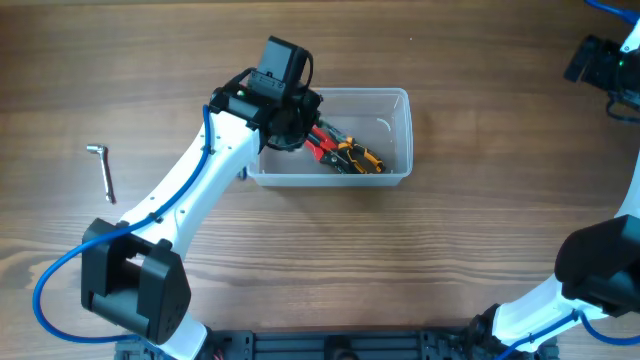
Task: Pack container
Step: 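Carry the green screwdriver right over the container with the left gripper, then lower the green screwdriver into the container and open the left gripper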
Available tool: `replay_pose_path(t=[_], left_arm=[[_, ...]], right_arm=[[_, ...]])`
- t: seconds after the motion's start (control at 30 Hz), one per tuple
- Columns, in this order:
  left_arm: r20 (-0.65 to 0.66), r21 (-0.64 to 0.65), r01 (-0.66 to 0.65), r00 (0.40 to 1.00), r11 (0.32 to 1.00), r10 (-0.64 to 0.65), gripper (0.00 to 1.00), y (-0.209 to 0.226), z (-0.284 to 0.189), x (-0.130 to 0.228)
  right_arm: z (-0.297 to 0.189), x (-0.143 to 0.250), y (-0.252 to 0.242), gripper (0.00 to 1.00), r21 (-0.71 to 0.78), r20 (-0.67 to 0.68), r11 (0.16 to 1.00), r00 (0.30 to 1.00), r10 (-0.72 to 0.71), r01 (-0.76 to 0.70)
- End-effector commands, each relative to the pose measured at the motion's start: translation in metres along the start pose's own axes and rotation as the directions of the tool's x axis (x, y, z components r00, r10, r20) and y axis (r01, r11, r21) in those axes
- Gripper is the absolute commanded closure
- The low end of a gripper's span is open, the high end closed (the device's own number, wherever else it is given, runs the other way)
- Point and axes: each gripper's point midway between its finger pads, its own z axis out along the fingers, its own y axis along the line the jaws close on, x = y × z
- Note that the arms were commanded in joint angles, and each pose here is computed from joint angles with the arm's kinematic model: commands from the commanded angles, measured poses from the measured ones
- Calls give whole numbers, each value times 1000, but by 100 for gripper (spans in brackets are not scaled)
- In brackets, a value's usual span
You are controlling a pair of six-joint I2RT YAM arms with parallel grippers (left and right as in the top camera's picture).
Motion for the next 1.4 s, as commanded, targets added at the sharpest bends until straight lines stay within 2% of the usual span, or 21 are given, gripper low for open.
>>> replay_pose_path(t=[0.0, 0.13, 0.3, 0.6, 0.87, 0.97, 1.13, 1.2, 1.27, 1.3, 1.37], left_arm=[[16, -43, 208, 978, 977, -207, 92, 11, 3, 1], [27, -92, 308, 951, 947, -307, 92, 26, 18, 1], [32, -136, 350, 937, 927, -349, 91, 35, 45, 0], [52, -199, 357, 934, 913, -354, 89, 53, 84, -4], [59, -209, 357, 934, 910, -353, 83, 56, 88, -5], [60, -208, 358, 934, 910, -353, 71, 56, 88, -5], [61, -207, 361, 932, 909, -357, 66, 56, 87, -7], [45, -196, 353, 935, 915, -352, 60, 53, 87, -10], [-40, -131, 288, 954, 948, -296, 52, 34, 87, -10], [-85, -79, 247, 964, 966, -253, 43, 22, 85, -12], [-108, -20, 209, 972, 978, -210, 36, 9, 78, -20]], right_arm=[[7, 1, -3, 0, 13, -10, 1000, 1000, 21, -21], [7, 1, -3, 0, 13, -10, 1000, 1000, 21, -21], [7, 0, -3, 0, 13, -10, 1000, 1000, 21, -21], [7, 0, -3, 0, 13, -10, 1000, 1000, 21, -21], [7, 0, -3, 0, 12, -10, 1000, 1000, 21, -21], [7, 0, -3, 0, 12, -10, 1000, 1000, 21, -21], [7, 0, -3, 0, 12, -10, 1000, 1000, 21, -21], [7, 0, -3, 0, 12, -10, 1000, 1000, 21, -21], [7, 0, -3, 0, 13, -10, 1000, 1000, 21, -21], [7, 0, -3, 0, 13, -10, 1000, 1000, 21, -21], [7, 0, -3, 0, 12, -10, 1000, 1000, 21, -21]])
